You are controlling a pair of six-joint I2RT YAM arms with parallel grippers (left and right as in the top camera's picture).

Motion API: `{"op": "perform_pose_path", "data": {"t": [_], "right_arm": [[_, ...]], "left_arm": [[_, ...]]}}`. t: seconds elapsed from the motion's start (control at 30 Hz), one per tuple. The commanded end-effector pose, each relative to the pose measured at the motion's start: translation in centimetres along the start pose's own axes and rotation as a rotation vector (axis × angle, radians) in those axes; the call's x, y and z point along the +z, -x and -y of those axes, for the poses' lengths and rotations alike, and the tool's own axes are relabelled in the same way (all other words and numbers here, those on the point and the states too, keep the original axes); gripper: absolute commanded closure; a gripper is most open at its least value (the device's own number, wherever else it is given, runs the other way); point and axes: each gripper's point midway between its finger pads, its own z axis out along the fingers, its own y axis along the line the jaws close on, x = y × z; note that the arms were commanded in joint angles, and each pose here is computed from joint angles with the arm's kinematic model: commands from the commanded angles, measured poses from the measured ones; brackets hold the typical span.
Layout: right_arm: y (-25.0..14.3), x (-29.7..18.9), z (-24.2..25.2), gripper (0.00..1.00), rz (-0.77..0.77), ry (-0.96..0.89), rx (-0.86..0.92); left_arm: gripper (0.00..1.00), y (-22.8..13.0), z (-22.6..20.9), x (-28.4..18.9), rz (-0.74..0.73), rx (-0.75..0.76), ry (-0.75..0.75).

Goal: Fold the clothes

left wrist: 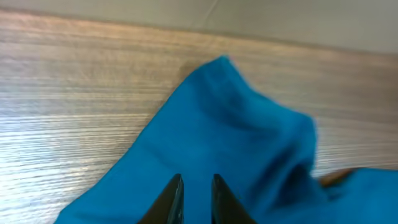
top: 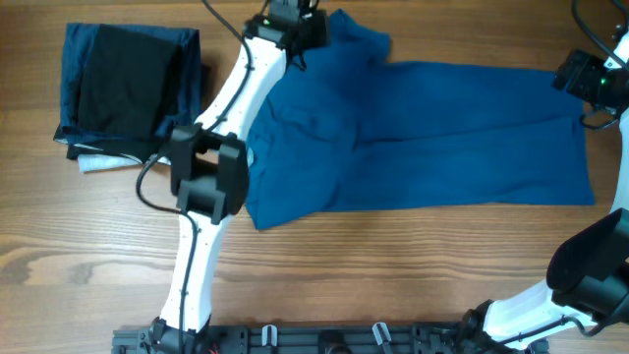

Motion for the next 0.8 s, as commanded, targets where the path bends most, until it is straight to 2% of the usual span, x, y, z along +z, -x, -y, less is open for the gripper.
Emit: {"op": "perform_pose_path", "data": {"t": [0.0, 0.07, 0.33, 0.5, 0.67, 0.77], "right_arm": [[0.4, -0.3, 0.0, 0.00, 0.015, -0.005, 0.014], [0.4, -0.3, 0.1, 0.01, 0.015, -0.006, 0.014], [0.4, -0.3, 0.0, 0.00, 0.015, -0.005, 0.014], [0.4, -0.3, 0.1, 0.00, 0.015, -0.005, 0.014], [0.4, -0.3, 0.1, 0.00, 0.015, -0.006, 0.014], [0.4, -0.3, 0.0, 0.01, 0.015, -0.005, 0.014]], "left_arm": [[0.85, -1.1, -1.4, 2.2, -0.009, 0.034, 0.038], [0.85, -2.1, -3.5, 3.4, -0.030, 0.025, 0.101], [0.87, -7.0, -8.5, 5.7, -0.185, -0.010, 0.193], [0.96, -9.2, -11.4, 4.5, -0.288, -0.025, 0.287], [0.96, -11.8, -13.4, 2.9, -0.414, -0.044, 0.354], [0.96, -12.2, -13.9, 2.4, -0.432, -0.041, 0.388]]}}
